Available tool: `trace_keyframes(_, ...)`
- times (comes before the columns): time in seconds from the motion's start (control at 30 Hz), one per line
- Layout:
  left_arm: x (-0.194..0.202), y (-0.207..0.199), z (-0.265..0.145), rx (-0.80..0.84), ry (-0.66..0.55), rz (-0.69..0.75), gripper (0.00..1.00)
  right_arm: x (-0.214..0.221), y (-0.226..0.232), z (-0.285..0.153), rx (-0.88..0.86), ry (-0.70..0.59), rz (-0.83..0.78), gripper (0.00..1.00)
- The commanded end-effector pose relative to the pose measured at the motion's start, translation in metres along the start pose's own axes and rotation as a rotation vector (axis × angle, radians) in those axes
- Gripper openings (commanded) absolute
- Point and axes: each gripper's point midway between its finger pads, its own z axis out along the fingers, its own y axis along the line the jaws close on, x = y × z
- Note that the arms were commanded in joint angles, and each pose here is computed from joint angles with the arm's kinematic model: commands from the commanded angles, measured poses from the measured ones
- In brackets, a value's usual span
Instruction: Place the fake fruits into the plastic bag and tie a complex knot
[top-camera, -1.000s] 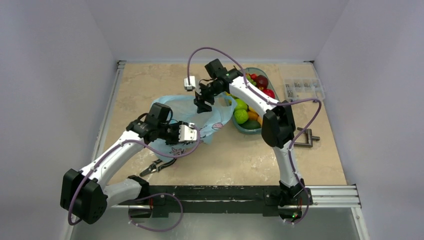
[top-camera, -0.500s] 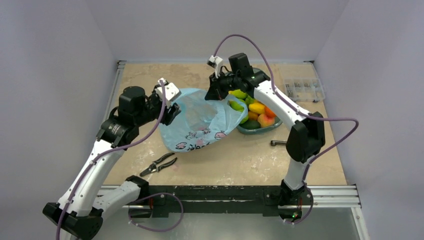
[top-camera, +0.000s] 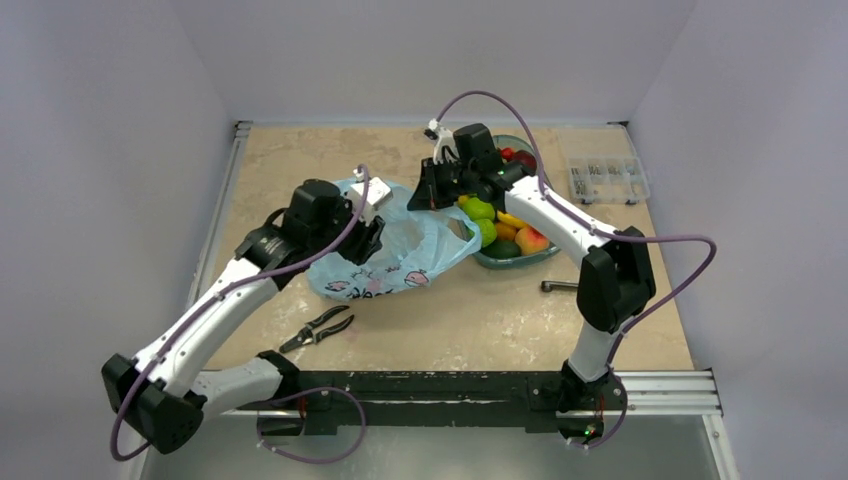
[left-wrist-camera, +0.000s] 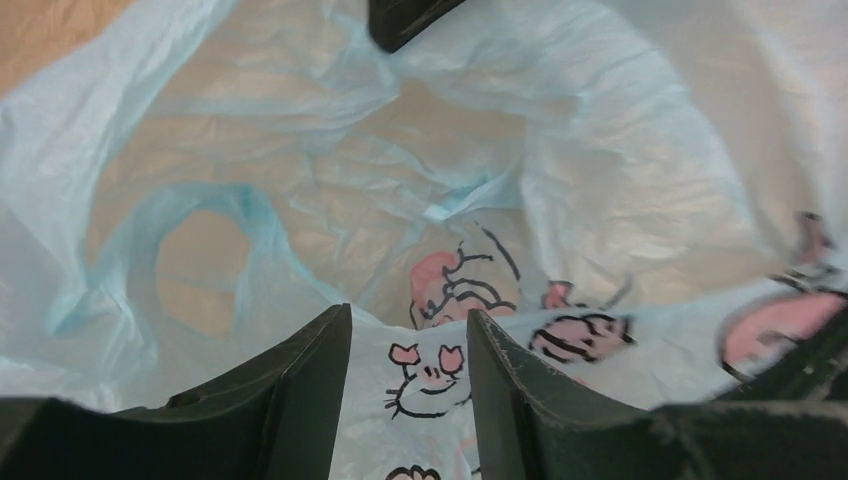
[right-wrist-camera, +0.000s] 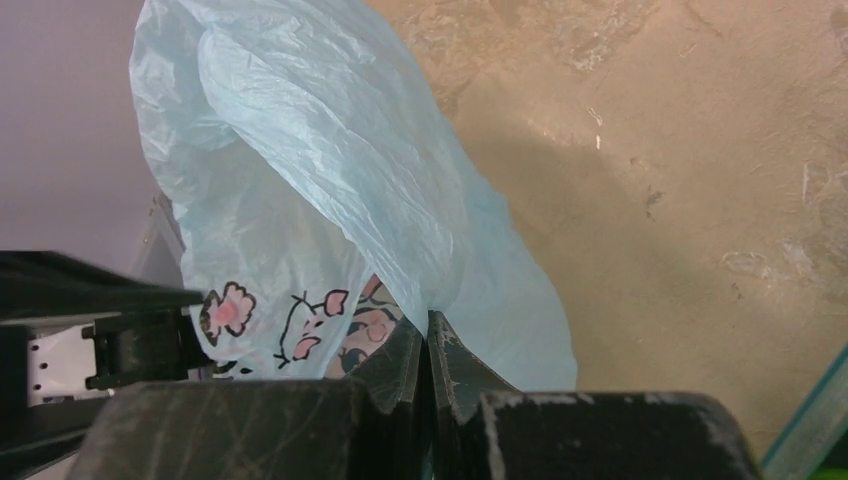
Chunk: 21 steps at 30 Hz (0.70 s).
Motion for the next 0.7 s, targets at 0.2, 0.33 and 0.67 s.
trace_keyframes(0.2, 0.052, 0.069, 0.07, -0.336, 0.14, -0.026, 0.55, -0.01, 0.012, -0.003, -0.049, -0.061, 0.011, 0.0)
trace_keyframes(0.33, 0.056, 0.088, 0.094, -0.383, 0.134, 0.092, 0.58, -0.009, 0.013, -0.002, -0.065, -0.057, -0.001, 0.0)
trace_keyframes(0.67, 0.082, 0.112, 0.126, -0.437, 0.209, 0.263, 0.59, -0.006, 0.015, 0.003, -0.1, -0.037, -0.014, 0.0)
